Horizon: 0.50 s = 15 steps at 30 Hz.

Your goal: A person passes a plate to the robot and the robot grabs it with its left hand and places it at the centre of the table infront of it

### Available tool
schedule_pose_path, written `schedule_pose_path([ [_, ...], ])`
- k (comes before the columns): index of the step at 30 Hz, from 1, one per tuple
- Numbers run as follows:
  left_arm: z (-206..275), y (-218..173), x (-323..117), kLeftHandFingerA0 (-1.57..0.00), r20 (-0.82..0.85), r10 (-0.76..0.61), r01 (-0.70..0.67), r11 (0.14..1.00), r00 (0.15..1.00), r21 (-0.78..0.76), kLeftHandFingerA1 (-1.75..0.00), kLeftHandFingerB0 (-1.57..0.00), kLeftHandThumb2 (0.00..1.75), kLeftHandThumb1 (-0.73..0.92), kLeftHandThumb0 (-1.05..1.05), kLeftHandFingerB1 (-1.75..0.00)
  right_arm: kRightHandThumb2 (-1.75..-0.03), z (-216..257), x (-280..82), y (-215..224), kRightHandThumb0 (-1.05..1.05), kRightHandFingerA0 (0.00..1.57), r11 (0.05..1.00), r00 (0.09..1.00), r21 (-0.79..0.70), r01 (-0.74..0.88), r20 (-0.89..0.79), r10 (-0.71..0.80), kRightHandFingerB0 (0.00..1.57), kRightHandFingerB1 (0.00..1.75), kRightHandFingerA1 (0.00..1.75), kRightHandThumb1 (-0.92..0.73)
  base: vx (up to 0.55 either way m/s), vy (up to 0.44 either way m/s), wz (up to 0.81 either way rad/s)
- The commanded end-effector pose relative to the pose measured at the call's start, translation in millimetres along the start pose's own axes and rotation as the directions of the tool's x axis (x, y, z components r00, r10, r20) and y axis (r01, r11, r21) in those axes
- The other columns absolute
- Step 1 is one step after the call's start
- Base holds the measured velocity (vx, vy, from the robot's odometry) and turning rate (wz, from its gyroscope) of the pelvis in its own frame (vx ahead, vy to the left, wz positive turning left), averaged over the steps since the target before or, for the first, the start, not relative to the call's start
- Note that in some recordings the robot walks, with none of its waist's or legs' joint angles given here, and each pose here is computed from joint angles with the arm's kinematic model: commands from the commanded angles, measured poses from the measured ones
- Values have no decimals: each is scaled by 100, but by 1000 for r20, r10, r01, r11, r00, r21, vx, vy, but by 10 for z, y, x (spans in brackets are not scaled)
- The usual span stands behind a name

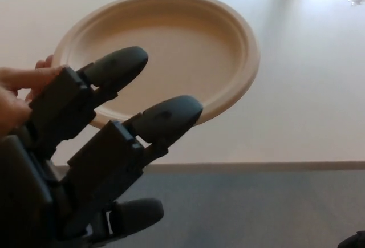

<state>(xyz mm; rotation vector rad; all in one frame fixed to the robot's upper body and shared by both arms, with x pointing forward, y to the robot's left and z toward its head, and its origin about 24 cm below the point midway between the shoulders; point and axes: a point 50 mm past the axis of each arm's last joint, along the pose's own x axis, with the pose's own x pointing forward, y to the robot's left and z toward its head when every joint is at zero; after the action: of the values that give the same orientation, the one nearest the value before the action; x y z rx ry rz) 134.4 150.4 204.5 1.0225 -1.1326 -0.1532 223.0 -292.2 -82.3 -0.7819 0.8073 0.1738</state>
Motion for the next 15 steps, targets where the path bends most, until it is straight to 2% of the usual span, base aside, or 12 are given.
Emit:
schedule_pose_path([
  [1, -112, -121, -15, -4, -112, -161, 169, 983, 981, 70, -35, -10, 68, 39, -61, -40, -58, -50, -16, -38, -50, 72, 1000, 1000, -8, 1, -15, -1, 47, 52, 75, -65, 0, 0, 0],
  [3, -150, -142, -7, -5, -118, -180, 191, 977, 977, 92, -30, -10, 67, 39, -59, -40, -58, -48, -15, -36, -50, 73, 1000, 1000, -10, 0, -16, -1, 47, 51, 74, -65, 0, 0, 0],
  [4, -170, -150, 2, -1, -132, -196, 210, 972, 972, 102, -27, -7, 72, 37, -59, -43, -58, -49, -14, -36, -51, 73, 1000, 1000, -11, 0, -18, 0, 46, 51, 75, -65, 0, 0, 0],
  [5, -196, -162, 11, 0, -136, -199, 213, 972, 971, 101, -50, 0, 84, 25, -32, -48, -58, -48, -14, -36, -51, 74, 1000, 1000, -19, 0, -19, 0, 46, 51, 74, -66, 0, 0, 0],
  [12, -427, -268, 90, 0, -216, -238, 284, 934, 947, 216, -48, -2, 86, 25, -34, -48, -58, -35, -10, -34, -51, 70, 1000, 1000, -22, -3, -15, 2, 47, 52, 72, -66, 0, 0, 0],
  [13, -479, -292, 109, -18, -227, -240, 289, 932, 944, 220, -31, -19, 55, 47, -59, -33, -59, -35, -10, -36, -49, 69, 1000, 1000, -18, -2, -16, 2, 45, 51, 71, -65, 0, 0, 0],
  [15, -537, -322, 125, -17, -231, -238, 289, 932, 943, 220, -30, -19, 54, 46, -58, -33, -58, -34, -9, -37, -50, 71, 1000, 1000, -24, -2, -18, 2, 47, 51, 73, -66, 0, 0, 0],
])
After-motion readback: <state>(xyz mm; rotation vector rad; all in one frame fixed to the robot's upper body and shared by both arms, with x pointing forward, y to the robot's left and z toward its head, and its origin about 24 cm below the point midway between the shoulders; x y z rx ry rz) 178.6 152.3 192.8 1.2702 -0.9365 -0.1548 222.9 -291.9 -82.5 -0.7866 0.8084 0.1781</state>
